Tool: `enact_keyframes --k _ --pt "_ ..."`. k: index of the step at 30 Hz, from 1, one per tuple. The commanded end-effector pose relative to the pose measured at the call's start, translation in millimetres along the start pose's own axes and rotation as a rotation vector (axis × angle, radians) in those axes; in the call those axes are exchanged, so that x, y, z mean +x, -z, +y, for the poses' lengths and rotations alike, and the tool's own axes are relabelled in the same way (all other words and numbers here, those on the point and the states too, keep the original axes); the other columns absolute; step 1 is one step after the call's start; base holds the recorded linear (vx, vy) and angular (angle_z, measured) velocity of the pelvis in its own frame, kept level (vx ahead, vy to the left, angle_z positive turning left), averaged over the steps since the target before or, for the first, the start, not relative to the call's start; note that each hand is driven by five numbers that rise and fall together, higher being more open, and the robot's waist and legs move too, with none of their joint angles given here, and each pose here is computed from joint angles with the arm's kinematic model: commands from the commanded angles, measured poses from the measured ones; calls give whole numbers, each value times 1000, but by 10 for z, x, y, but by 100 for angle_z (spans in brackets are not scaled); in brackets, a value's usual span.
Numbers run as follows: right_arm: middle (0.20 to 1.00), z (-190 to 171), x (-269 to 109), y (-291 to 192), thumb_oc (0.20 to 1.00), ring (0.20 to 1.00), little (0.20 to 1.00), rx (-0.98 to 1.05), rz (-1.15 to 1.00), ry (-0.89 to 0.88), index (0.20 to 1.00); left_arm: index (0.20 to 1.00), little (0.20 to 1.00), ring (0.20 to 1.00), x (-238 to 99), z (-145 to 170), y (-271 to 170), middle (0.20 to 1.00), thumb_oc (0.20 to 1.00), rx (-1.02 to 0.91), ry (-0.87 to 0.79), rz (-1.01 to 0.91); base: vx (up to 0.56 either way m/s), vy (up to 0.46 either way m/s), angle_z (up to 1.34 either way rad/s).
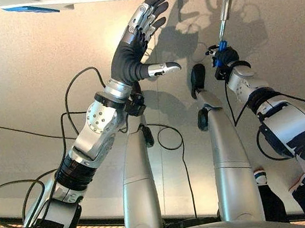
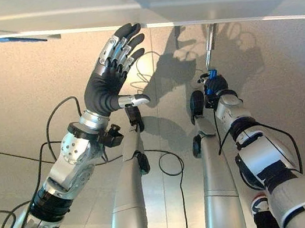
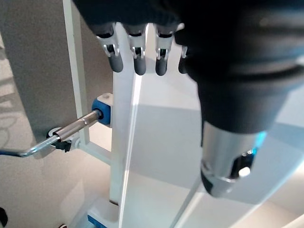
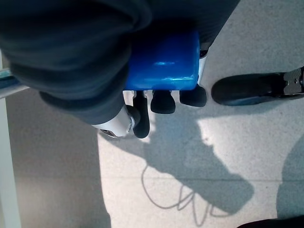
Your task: Raise the hospital bed
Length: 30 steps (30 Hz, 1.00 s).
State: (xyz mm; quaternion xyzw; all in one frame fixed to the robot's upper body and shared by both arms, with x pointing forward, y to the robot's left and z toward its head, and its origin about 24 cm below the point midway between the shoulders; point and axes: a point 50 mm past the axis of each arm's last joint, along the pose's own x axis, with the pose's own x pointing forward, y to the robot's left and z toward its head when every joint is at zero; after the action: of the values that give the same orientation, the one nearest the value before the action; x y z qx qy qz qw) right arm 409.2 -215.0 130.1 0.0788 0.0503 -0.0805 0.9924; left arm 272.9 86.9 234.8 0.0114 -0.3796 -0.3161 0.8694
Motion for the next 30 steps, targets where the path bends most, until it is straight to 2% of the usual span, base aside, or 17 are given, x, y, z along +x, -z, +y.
enact_keyframes --k 1,9,21,23,25,28,30 --pt "200 59 39 -680 200 200 200 39 -205 -23 200 1000 1000 1000 -40 -175 -280 1000 1000 -58 72 -144 0 0 0" --pt "200 91 27 -945 200 200 200 21 -269 -35 200 1000 1000 1000 -53 -205 -273 1000 1000 -60 82 -139 4 0 0" --pt "200 5 38 -784 200 200 200 109 -228 0 200 1000 1000 1000 -52 -179 -279 1000 1000 -51 59 -142 0 0 0" --pt "200 -95 25 -701 200 200 200 202 -229 22 200 1000 1000 1000 -54 -175 -291 1000 1000 -51 53 -148 0 0 0" --pt "200 -99 24 -696 200 200 200 203 -228 22 200 1000 1000 1000 -55 -177 -289 1000 1000 -52 53 -147 0 0 0" --pt "200 -489 -28 -561 200 200 200 260 -217 132 200 1000 1000 1000 -59 -146 -287 1000 1000 -38 46 -143 0 0 0" --pt "200 -573 -44 -531 200 200 200 254 -210 151 200 1000 1000 1000 -55 -142 -293 1000 1000 -38 49 -146 0 0 0"
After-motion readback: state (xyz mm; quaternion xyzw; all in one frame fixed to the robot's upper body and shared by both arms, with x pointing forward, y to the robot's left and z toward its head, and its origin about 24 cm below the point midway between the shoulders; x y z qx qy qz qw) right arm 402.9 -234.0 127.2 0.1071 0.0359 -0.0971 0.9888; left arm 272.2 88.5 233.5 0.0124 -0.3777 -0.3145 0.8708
